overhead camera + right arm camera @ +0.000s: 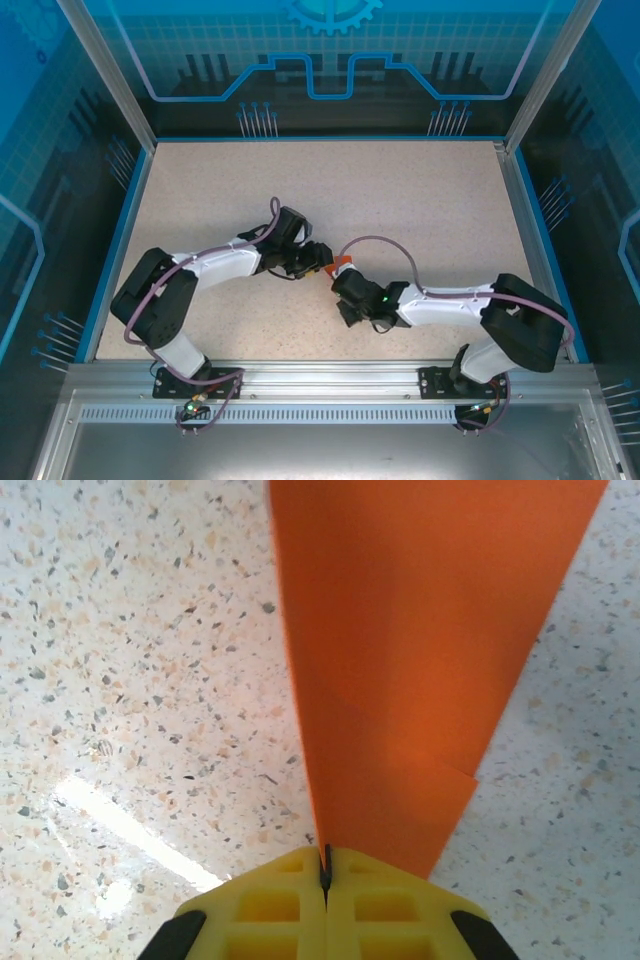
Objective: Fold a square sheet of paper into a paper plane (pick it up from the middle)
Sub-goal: Fold the wing for the fifth time at the center of the table.
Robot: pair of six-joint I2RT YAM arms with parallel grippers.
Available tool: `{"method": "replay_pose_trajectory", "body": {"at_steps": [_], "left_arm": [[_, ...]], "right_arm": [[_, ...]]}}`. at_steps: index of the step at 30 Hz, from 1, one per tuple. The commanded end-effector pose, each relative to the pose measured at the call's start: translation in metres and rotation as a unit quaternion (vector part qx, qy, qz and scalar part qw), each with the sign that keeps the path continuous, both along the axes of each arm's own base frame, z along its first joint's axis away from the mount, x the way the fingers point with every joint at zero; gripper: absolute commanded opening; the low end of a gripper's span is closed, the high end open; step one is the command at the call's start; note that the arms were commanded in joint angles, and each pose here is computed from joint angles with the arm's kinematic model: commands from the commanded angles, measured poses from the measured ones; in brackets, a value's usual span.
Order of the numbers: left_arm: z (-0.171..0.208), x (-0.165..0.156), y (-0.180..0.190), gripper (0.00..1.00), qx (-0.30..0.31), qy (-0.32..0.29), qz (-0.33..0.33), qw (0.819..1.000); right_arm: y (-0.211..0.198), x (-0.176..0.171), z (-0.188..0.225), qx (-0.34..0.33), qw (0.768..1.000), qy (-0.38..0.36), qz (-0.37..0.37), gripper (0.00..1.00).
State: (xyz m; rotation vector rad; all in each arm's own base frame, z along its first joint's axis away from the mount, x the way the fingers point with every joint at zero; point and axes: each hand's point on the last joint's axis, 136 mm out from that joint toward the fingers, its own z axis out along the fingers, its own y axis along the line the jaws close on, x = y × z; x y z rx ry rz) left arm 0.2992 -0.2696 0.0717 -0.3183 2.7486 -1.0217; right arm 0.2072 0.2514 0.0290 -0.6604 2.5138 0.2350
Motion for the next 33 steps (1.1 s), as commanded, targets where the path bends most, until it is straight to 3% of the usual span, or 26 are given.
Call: {"method": "replay_pose_trajectory", "body": {"at_steps": [1, 3, 11, 33], "left_arm": [[0.011, 0.0, 0.004, 0.54, 0.003, -0.009, 0.013, 1.0], [0.011, 0.0, 0.004, 0.59, 0.003, -0.008, 0.014, 1.0], [0.01, 0.001, -0.003, 0.6, -0.016, -0.002, 0.013, 1.0], [0.012, -0.003, 0.0, 0.5, -0.027, -0.015, 0.024, 0.999]], "right_arm": [[0.012, 0.002, 0.011, 0.084, 0.996, 0.014, 0.014, 0.04], [0.011, 0.003, 0.012, 0.11, 0.994, 0.023, 0.015, 0.05], [0.004, 0.008, 0.01, 0.18, 0.982, 0.056, 0.008, 0.06], [0.004, 0.02, -0.001, 0.321, 0.937, 0.138, -0.024, 0.05]]}}
